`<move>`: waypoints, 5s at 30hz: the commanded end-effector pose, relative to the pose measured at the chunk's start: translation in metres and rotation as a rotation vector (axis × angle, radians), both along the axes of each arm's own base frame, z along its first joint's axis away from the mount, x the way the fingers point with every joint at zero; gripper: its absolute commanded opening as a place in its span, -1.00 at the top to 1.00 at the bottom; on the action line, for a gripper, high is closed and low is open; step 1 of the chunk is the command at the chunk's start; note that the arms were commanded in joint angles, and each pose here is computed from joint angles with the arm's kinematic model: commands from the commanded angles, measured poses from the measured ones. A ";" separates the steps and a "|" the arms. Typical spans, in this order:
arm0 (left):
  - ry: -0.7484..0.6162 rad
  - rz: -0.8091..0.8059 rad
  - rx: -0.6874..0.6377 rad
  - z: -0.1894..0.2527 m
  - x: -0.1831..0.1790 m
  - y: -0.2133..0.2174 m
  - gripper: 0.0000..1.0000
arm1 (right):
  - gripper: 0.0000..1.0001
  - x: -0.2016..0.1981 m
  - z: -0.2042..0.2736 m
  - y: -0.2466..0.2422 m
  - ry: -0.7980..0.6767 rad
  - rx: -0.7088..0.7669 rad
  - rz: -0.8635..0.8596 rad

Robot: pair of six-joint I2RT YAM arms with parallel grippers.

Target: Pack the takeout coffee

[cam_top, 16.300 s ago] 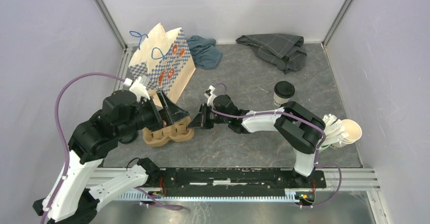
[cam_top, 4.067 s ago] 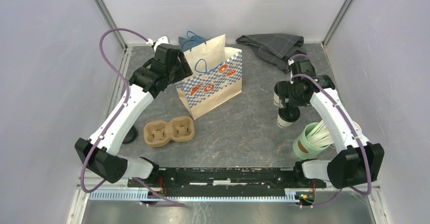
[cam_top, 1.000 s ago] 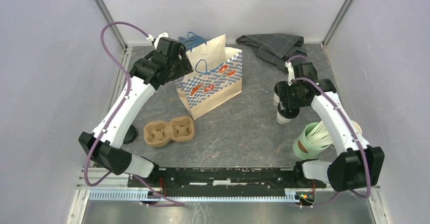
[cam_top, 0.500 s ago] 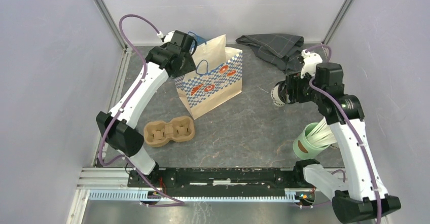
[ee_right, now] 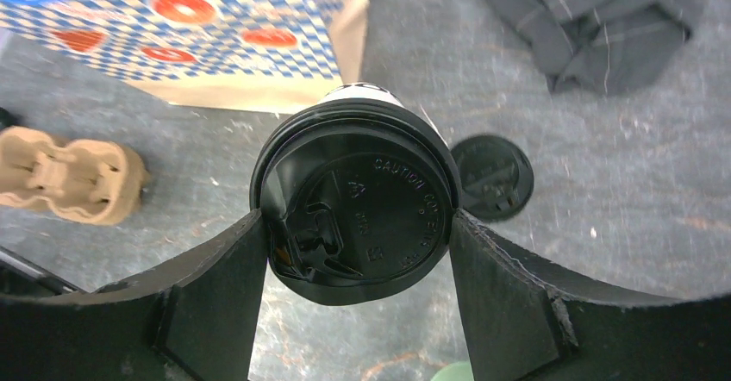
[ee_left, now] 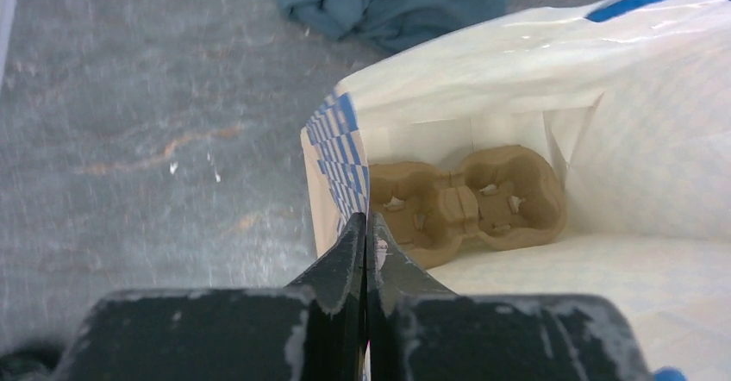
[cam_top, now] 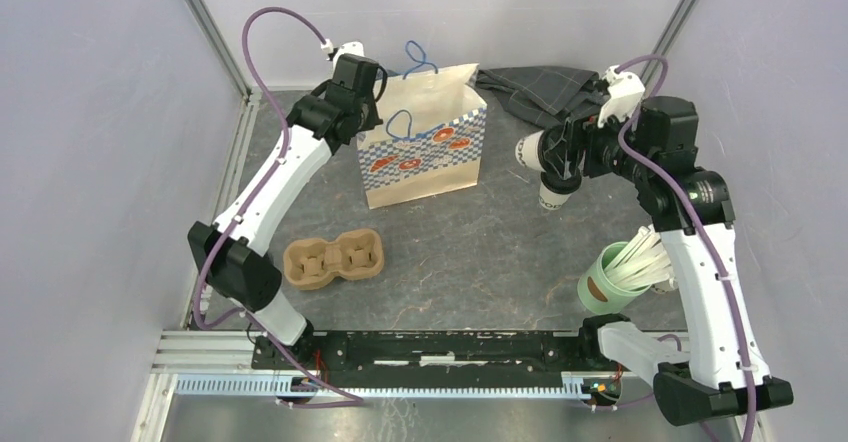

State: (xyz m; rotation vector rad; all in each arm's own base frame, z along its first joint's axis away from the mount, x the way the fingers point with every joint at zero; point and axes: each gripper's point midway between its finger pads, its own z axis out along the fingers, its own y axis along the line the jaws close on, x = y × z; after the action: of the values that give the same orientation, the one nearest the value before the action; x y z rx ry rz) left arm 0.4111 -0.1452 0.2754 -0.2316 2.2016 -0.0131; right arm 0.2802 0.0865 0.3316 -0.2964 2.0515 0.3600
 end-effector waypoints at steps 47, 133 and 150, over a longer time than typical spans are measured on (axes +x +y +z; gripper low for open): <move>-0.823 -0.618 -0.198 0.021 -0.139 -0.018 0.96 | -0.32 -0.018 -0.030 0.230 -0.575 -0.816 0.750; -0.647 -0.527 -0.300 -0.031 -0.156 -0.005 0.96 | -0.23 0.057 -0.154 0.214 -0.318 -0.971 0.733; -0.518 -0.546 -0.343 -0.004 -0.153 -0.018 0.96 | -0.23 0.068 -0.187 0.221 -0.259 -0.869 0.751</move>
State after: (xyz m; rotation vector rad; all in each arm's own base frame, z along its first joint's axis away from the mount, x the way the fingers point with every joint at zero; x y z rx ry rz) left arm 0.2613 -0.1571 0.2520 0.2090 1.6530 -0.6141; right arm 0.3427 0.2952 0.1509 -1.6166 1.6420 -0.2325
